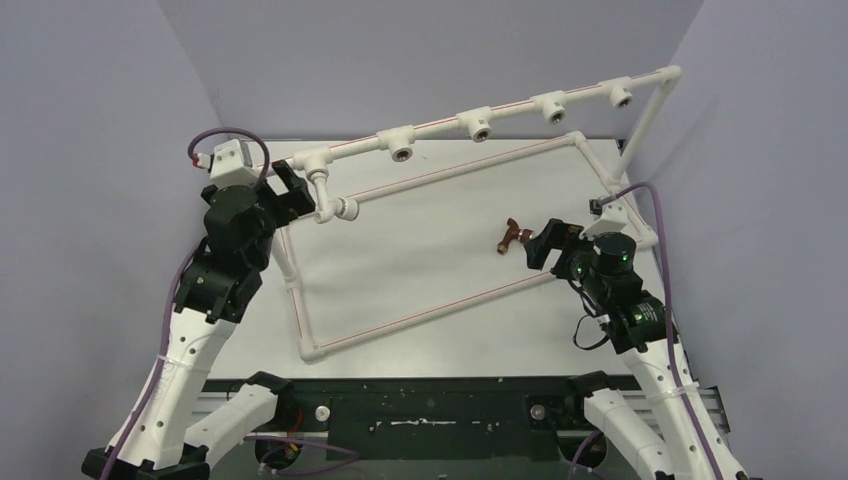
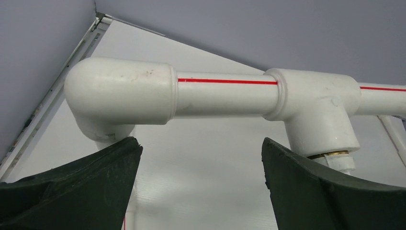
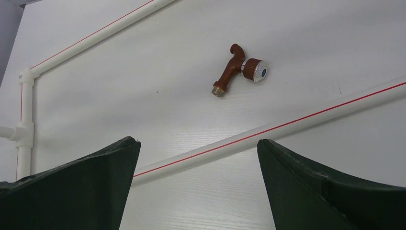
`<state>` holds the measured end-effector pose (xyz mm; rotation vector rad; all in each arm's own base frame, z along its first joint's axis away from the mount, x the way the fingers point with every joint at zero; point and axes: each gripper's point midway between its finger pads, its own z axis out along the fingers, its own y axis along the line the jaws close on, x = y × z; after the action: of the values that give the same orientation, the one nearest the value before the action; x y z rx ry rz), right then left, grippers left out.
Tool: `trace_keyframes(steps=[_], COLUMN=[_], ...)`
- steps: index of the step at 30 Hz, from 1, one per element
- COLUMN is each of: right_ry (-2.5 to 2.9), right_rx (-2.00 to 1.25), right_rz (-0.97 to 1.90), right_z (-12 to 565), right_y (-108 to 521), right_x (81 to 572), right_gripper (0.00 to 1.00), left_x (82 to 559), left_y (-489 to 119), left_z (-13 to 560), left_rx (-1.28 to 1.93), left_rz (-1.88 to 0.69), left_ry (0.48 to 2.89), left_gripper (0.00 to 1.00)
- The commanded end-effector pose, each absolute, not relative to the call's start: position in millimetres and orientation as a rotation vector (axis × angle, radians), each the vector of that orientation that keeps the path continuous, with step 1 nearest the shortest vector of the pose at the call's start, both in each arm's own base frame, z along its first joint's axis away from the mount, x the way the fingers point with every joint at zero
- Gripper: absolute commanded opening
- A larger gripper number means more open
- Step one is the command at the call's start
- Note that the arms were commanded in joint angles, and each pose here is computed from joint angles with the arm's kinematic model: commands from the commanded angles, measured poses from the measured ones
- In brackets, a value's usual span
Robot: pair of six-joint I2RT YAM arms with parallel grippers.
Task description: Install the water faucets
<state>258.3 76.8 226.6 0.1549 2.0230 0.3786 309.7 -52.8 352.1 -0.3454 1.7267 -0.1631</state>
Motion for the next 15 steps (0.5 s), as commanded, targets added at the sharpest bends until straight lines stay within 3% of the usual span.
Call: trace_keyframes(steps=[1,15], right_ry=[1.984,1.994], right_rx=[0.145,0.148], right_rz=[0.418,0.379], right_z=[232.4,224.9], right_y=[85.2,83.6], right_x=[268.7,283.5], right_gripper=[1.00,1.00], left_x=[322.0,354.6], left_y=[-17.9,48.6], left_z=[380.9,366.6], left_rx=[-0.471,-0.688], left_rz=[-0.104,-0.062], left_ry=[1.590,1.589], left_gripper=[0.97,0.97])
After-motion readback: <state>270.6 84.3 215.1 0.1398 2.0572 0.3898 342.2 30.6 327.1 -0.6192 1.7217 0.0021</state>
